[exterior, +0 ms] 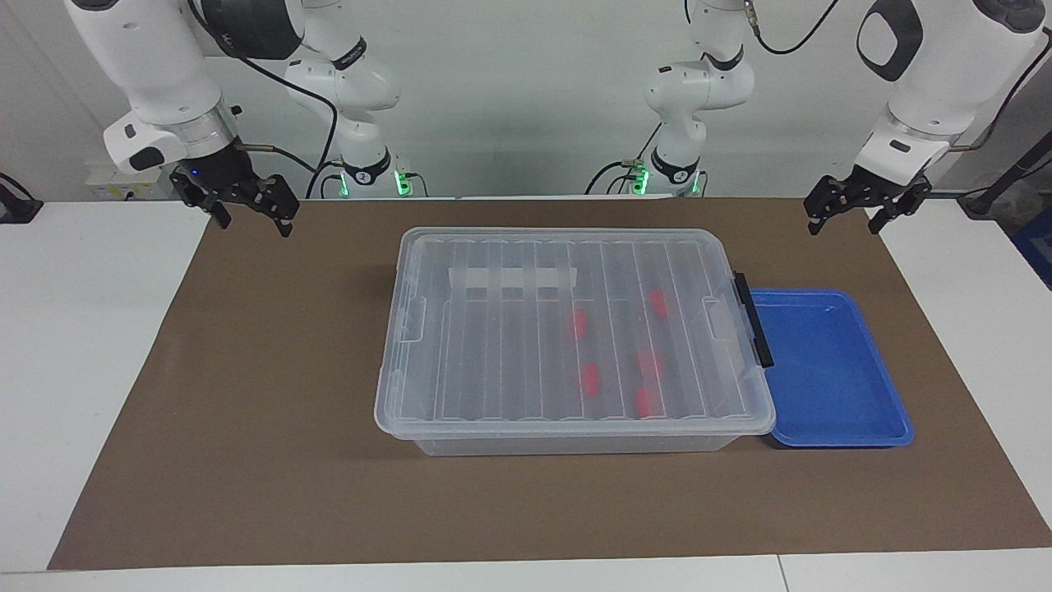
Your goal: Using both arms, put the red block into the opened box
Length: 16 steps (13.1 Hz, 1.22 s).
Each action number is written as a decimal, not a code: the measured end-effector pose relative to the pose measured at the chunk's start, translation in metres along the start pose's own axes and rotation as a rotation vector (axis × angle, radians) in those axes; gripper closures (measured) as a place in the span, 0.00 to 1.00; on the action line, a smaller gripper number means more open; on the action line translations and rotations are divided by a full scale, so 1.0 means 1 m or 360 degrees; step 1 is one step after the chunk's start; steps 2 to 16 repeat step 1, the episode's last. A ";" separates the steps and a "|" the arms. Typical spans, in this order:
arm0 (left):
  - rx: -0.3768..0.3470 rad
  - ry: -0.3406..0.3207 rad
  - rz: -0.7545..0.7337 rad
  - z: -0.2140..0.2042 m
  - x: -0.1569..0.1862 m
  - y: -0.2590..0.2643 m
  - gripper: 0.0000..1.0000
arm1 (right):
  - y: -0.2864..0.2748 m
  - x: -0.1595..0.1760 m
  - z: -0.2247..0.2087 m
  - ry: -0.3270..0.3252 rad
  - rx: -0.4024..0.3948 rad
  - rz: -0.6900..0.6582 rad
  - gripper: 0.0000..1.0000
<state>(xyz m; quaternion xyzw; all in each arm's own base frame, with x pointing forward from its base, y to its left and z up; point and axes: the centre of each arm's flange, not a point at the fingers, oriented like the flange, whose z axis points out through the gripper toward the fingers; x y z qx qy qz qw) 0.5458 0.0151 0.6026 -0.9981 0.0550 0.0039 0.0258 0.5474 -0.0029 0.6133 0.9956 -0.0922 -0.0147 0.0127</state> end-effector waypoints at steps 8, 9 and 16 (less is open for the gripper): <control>0.0000 0.0000 0.0000 0.000 0.000 0.000 0.00 | 0.000 0.000 0.000 -0.0001 0.0000 0.0000 0.00; 0.0000 0.0000 0.0000 0.000 0.000 0.000 0.00 | 0.000 0.000 0.000 -0.0001 0.0000 0.0000 0.00; 0.0000 0.0000 0.0000 0.000 0.000 0.000 0.00 | 0.000 0.000 0.000 -0.0001 0.0000 0.0000 0.00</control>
